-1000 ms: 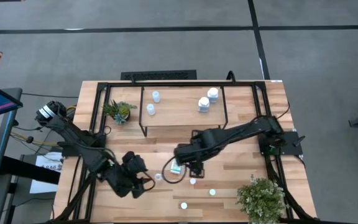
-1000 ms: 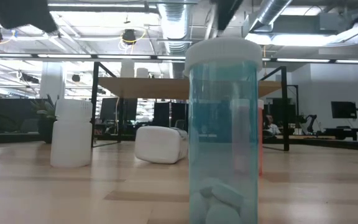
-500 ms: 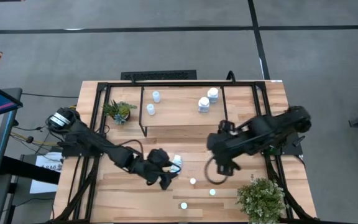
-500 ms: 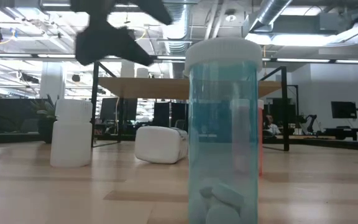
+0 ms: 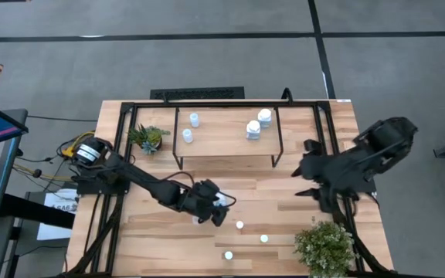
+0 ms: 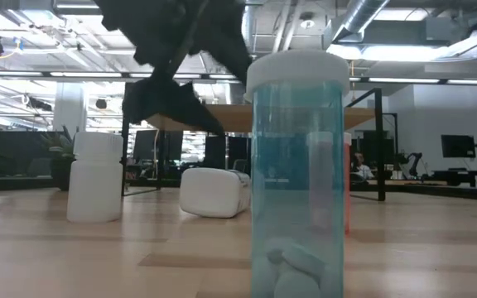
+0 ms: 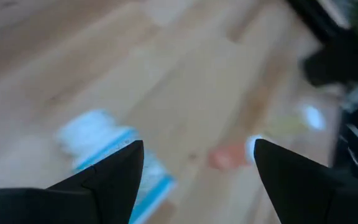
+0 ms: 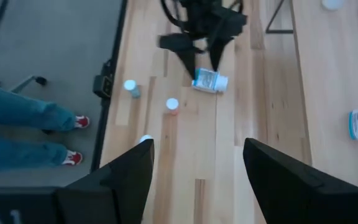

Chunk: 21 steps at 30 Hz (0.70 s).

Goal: Pick and place medicine bottles onto shelf by color
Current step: Put the white and blue pill bottle on the shelf

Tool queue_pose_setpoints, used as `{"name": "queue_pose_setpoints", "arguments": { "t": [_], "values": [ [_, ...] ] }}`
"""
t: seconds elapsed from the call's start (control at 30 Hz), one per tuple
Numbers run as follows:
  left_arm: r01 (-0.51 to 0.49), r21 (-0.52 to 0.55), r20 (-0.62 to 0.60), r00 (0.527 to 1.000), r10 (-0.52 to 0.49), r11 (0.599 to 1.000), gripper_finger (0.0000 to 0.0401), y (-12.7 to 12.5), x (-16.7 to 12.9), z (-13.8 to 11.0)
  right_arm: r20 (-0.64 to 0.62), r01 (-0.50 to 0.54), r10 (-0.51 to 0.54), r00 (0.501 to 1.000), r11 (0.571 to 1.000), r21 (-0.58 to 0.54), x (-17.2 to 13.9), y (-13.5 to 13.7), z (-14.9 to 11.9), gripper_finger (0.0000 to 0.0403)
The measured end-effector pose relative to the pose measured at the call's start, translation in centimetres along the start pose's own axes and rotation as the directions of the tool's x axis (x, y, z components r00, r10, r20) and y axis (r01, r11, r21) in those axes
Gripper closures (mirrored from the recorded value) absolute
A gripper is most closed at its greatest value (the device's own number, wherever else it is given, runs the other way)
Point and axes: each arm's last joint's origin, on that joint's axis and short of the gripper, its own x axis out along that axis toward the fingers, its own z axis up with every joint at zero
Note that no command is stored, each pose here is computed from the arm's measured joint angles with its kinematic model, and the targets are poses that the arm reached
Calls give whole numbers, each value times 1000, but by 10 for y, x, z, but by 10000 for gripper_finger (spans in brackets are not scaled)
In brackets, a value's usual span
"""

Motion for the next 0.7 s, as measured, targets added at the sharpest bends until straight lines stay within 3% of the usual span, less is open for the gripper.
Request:
{"name": "queue_pose_setpoints", "arguments": {
  "t": [0.2,0.3,0.7],
  "values": [
    [-130,-69,-37,991,128,989,110,14,1,-1,48,-46,49,998,997,-65,-24,-4,-11,131],
    [-139,-76,-41,990,136,987,110,16,1,-1,62,-61,67,996,994,-96,-31,-5,-15,131],
    [-258,-9,-114,960,256,966,111,28,-2,-7,72,-67,78,994,986,-155,-36,-7,-18,131]
  ]
}}
